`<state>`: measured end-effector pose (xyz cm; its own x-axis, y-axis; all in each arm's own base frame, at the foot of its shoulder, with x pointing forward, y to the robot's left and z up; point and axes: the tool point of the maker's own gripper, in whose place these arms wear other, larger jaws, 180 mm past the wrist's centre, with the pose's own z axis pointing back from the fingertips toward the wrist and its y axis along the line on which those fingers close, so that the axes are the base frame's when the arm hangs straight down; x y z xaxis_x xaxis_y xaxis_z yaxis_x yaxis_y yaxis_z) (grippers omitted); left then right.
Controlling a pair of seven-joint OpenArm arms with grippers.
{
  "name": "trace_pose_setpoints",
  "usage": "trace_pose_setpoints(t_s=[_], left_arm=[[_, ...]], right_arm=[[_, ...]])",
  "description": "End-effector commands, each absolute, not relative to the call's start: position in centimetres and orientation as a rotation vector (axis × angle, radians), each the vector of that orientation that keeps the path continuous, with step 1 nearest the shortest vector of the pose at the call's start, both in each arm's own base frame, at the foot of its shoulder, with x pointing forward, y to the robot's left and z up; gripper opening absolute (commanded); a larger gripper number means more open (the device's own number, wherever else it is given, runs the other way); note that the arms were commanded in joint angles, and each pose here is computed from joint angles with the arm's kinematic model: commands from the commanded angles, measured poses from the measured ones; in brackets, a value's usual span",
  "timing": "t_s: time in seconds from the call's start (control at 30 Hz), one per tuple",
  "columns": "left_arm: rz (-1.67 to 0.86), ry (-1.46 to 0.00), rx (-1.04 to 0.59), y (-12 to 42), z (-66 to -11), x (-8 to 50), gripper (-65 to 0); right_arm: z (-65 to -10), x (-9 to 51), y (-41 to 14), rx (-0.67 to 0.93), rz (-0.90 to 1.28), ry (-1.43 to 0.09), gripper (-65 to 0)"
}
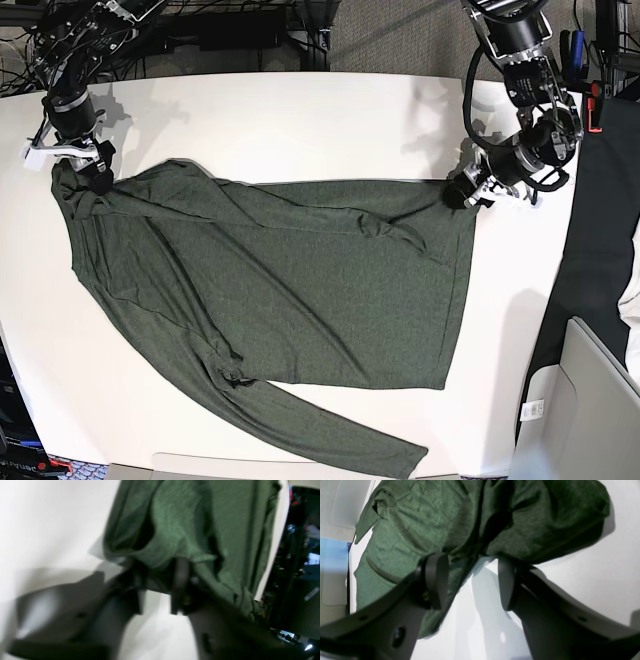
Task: Fold the T-shirt properly
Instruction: 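Hold both corners and lower the shirt edge onto the table, then open the right gripper and raise it off the shirt corner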
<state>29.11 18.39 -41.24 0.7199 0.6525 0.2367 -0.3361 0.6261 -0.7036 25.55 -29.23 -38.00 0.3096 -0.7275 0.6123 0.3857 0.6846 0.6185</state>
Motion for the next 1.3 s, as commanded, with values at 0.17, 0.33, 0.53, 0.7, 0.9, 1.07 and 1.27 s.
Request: trace_pose_setpoints(t_s=[0.17,0.33,0.53,0.7,0.9,1.07,1.27], left_arm=[[0.601,-0.505,-0.671,18.7,-40.8,29.2,-64.0],[0.577,-0.521,-0.657,18.7,-40.2,28.8,-64.0],[0.576,-0.513,-0.646,18.7,-40.4,27.9,-64.0],[0.567,-0.514,-0.635,18.8,-40.4,27.3,-64.0],[0.573,-0.515,-0.634,18.9,-40.4,27.2,-64.0],[0.573,-0.509,-0.629,18.9,-40.5,26.8,-64.0],[0.567,-0.519,-0.627,19.0,-40.2,26.9,-64.0]], right_arm=[[-36.2,25.7,-29.3,0.413,-0.690,-1.088,-32.4],[-36.0,25.9,-29.0,0.422,-0.663,-1.101,-32.3],[-35.8,26.5,-29.3,0.428,-0.675,-1.115,-32.3],[-37.3,27.5,-29.8,0.476,-0.757,-1.105,-32.4],[-38.1,28.8,-29.3,0.524,-0.793,-1.095,-32.6],[-38.5,29.6,-29.0,0.530,-0.793,-1.079,-39.6],[-38.6,29.7,-28.9,0.530,-0.790,-1.077,-53.9]])
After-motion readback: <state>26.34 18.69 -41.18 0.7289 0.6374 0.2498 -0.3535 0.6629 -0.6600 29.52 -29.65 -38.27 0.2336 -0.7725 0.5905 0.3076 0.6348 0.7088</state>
